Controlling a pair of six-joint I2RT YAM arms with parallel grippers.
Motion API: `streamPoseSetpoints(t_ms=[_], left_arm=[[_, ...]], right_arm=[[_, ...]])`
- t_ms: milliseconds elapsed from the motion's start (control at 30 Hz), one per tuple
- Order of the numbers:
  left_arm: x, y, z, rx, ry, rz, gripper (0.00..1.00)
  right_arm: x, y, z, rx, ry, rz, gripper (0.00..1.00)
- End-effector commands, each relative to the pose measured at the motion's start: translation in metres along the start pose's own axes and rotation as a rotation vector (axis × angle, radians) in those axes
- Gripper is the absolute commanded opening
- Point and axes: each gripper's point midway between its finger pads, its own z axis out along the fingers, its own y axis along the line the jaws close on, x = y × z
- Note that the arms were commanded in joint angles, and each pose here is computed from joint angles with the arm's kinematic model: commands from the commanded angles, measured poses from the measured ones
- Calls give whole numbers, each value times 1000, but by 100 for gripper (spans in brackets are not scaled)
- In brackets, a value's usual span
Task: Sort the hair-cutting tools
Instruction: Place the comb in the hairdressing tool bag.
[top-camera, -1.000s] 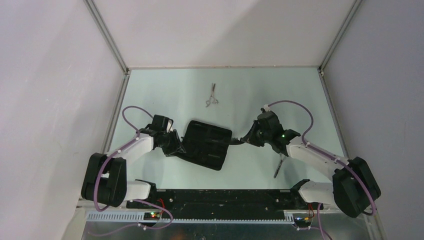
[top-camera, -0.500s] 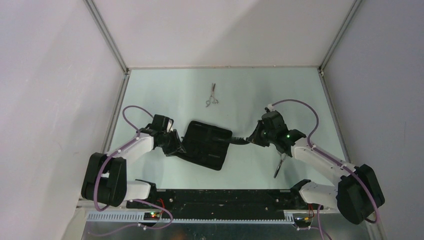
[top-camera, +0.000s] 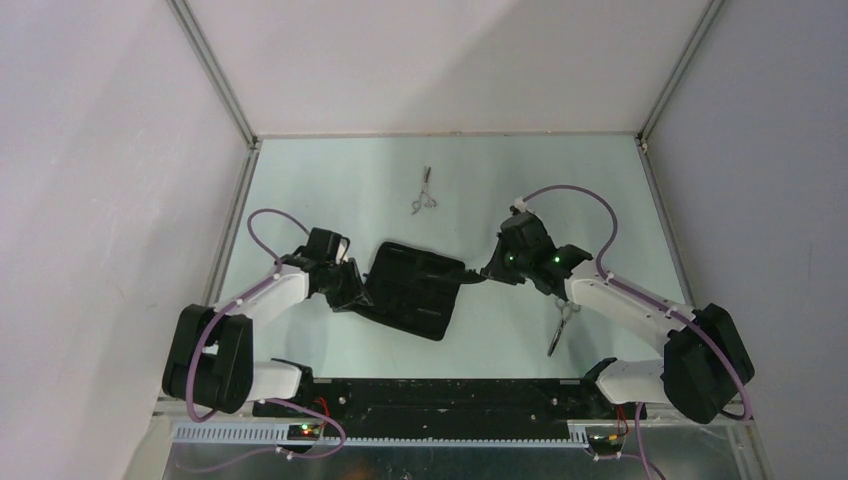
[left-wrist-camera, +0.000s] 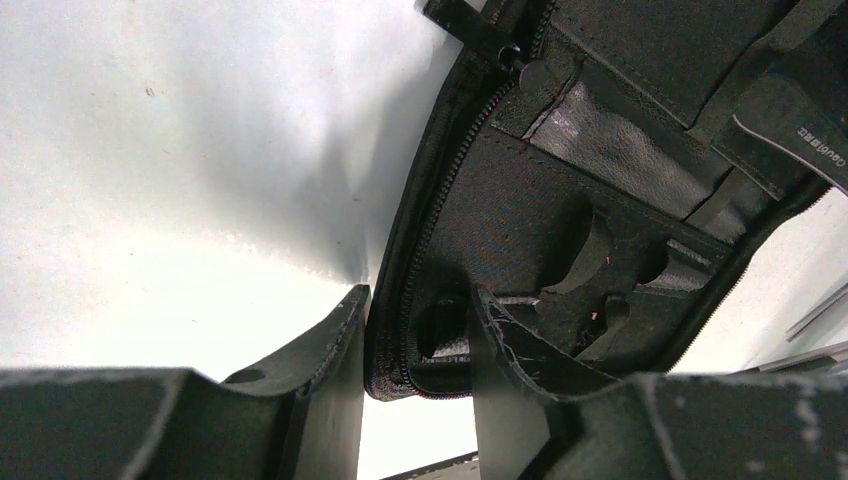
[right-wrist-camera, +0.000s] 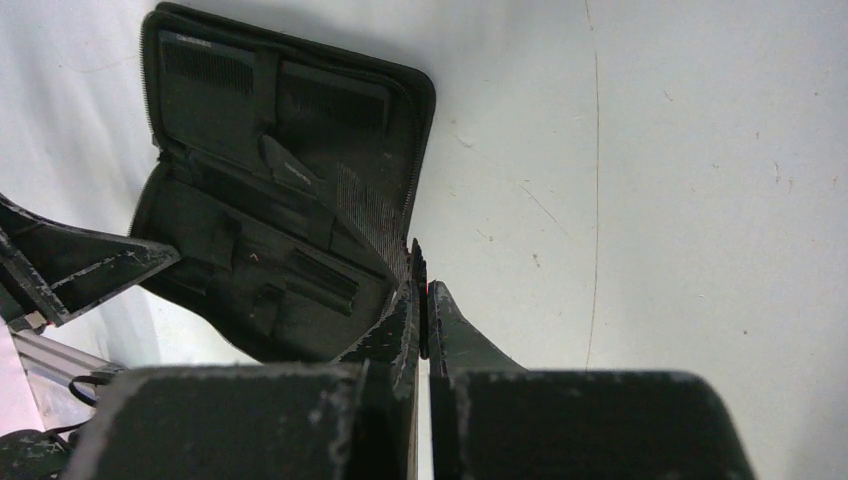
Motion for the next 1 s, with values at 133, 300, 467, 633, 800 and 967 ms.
streamPoseSetpoints(t_ms=[133,300,467,633,800,967], left_arm=[[15,-9,1,10,68,50,11],[20,-12,3,11,85,78,6],[26,-14,6,10,105,95,5],[29,-17,8,11,110,101,4],[28,-18,8,10,98,82,6],[28,-18,8,15,90,65,9]], right_arm=[[11,15,20,-24,42,-33,0],[16,33,37,-97,59,-31,0],[18,49,53,-162,66,-16,0],[19,59,71,-194,64,-30,0],[24,69,79,-212,78,-35,0],[32,56,82,-146,93,-49,1]])
